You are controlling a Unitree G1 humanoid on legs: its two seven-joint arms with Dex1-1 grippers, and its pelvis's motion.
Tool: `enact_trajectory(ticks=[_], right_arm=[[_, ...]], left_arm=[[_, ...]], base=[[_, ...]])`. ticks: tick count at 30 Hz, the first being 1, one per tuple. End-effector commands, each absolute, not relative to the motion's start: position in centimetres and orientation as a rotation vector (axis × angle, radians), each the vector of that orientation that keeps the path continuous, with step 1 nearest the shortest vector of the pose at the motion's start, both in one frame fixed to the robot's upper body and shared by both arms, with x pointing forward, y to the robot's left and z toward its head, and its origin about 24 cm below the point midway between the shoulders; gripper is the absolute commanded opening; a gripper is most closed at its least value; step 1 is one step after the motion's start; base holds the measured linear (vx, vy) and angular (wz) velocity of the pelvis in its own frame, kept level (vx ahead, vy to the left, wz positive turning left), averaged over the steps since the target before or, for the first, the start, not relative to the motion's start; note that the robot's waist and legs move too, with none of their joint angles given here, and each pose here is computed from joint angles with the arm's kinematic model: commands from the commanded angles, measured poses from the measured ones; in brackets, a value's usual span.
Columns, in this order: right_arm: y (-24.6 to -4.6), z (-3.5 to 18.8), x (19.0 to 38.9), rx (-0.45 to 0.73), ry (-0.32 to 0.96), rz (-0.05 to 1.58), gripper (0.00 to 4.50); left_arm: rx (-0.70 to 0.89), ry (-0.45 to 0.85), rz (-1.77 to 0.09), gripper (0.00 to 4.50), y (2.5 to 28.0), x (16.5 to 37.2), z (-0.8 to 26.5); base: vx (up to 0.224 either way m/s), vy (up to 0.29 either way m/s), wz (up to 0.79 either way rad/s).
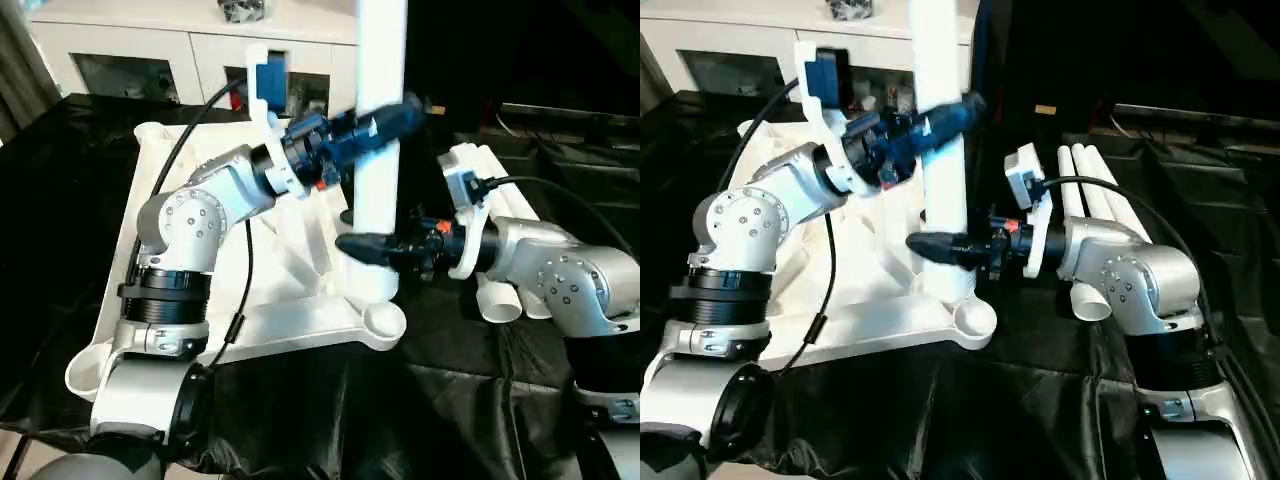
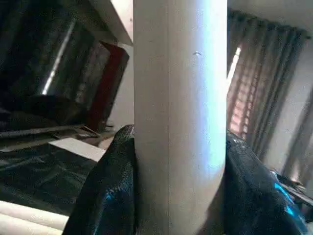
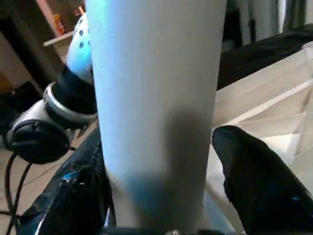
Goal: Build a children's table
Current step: Pick table leg
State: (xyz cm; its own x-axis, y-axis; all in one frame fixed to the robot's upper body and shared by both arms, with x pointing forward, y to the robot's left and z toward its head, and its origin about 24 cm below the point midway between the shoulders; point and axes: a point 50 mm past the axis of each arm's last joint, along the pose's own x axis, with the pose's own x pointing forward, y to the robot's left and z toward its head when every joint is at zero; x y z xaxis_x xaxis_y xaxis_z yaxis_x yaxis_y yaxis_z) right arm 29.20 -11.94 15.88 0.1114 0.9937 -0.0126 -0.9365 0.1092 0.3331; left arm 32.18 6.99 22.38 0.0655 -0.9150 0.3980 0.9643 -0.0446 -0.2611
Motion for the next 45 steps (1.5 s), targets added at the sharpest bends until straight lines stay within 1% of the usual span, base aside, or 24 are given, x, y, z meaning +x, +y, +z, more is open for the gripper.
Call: enact_trajectory(ticks=[1,6,8,10,13,15,18,20,22,25,26,27,28,29,30,31,32,34,36,40,44,45], right_arm=[[-11.8,16.8,29.1,0.213,0.240,1.469,3.34],[-11.7,16.4,29.0,0.183,0.260,1.472,3.34],[-11.7,16.3,29.0,0.173,0.264,1.468,2.97],[-11.6,16.2,29.0,0.164,0.263,1.466,2.94],[-11.6,16.2,29.1,0.153,0.259,1.459,2.55],[-11.5,16.2,29.2,0.146,0.254,1.451,2.52],[-11.3,16.1,29.2,0.146,0.248,1.445,2.13],[-11.3,16.1,29.2,0.148,0.246,1.445,2.10],[-11.2,16.1,29.1,0.150,0.245,1.445,1.94],[-11.1,16.0,29.1,0.150,0.244,1.443,1.92],[-11.1,16.0,29.1,0.151,0.243,1.440,1.92],[-11.0,15.9,29.1,0.151,0.242,1.437,1.91],[-11.0,15.9,29.1,0.139,0.233,1.424,1.91],[-10.9,15.8,29.2,0.137,0.231,1.409,1.91],[-10.8,15.7,29.3,0.137,0.229,1.402,1.91],[-10.7,15.7,29.2,0.139,0.221,1.398,1.91],[-10.6,15.7,29.2,0.146,0.213,1.398,1.91],[-10.3,15.7,29.2,0.166,0.183,1.384,1.91],[-10.2,15.7,29.3,0.171,0.174,1.370,1.91],[-10.6,16.1,29.7,0.238,0.094,1.278,1.91],[-10.9,16.1,29.9,0.243,0.056,1.201,1.91],[-11.1,16.0,30.1,0.245,0.046,1.164,1.91]], left_arm=[[-0.504,-0.122,-1.588,1.86,6.4,31.7,23.1],[-0.499,-0.111,-1.600,1.86,6.2,31.7,23.0],[-0.491,-0.102,-1.608,1.86,6.2,31.7,22.9],[-0.484,-0.096,-1.611,1.86,6.1,31.7,22.8],[-0.480,-0.089,-1.611,1.86,6.1,31.7,22.7],[-0.478,-0.087,-1.613,1.86,6.1,31.7,22.6],[-0.475,-0.085,-1.614,1.85,6.0,31.8,22.5],[-0.473,-0.082,-1.612,1.85,6.0,31.8,22.5],[-0.468,-0.078,-1.608,1.85,6.1,31.8,22.3],[-0.455,-0.080,-1.605,1.85,6.1,31.8,22.3],[-0.442,-0.073,-1.580,1.85,6.1,31.9,22.2],[-0.458,-0.067,-1.565,2.20,6.0,32.1,22.2],[-0.466,-0.071,-1.550,2.41,6.0,32.2,22.2],[-0.484,-0.075,-1.536,2.55,6.1,32.4,22.3],[-0.497,-0.082,-1.530,2.55,6.2,32.5,22.3],[-0.508,-0.108,-1.531,2.71,6.4,32.4,22.5],[-0.517,-0.133,-1.524,2.71,6.7,32.4,22.7],[-0.544,-0.190,-1.487,2.98,7.2,32.4,23.0],[-0.574,-0.206,-1.470,3.01,7.4,32.5,23.1],[-0.779,-0.265,-1.364,3.01,9.2,33.2,23.7],[-0.862,-0.302,-1.239,3.01,10.9,34.0,23.5],[-0.847,-0.309,-1.197,3.01,11.4,34.2,23.3]], base=[[0.000,0.000,0.00],[0.000,0.000,0.00],[0.000,0.000,0.00],[0.000,0.000,0.00],[0.000,0.000,0.00],[0.000,0.000,0.00],[0.000,0.000,0.00],[0.000,0.000,0.00],[0.000,0.000,0.00],[0.000,0.000,0.00],[0.000,0.000,0.00],[0.000,0.000,0.00],[0.000,0.000,0.00],[0.000,0.000,0.00],[0.000,0.000,0.00],[0.000,0.000,0.00],[0.000,0.000,0.00],[0.000,0.000,0.00],[0.000,0.000,0.00],[0.000,0.000,0.00],[0.000,0.000,0.00],[0.000,0.000,0.00]])
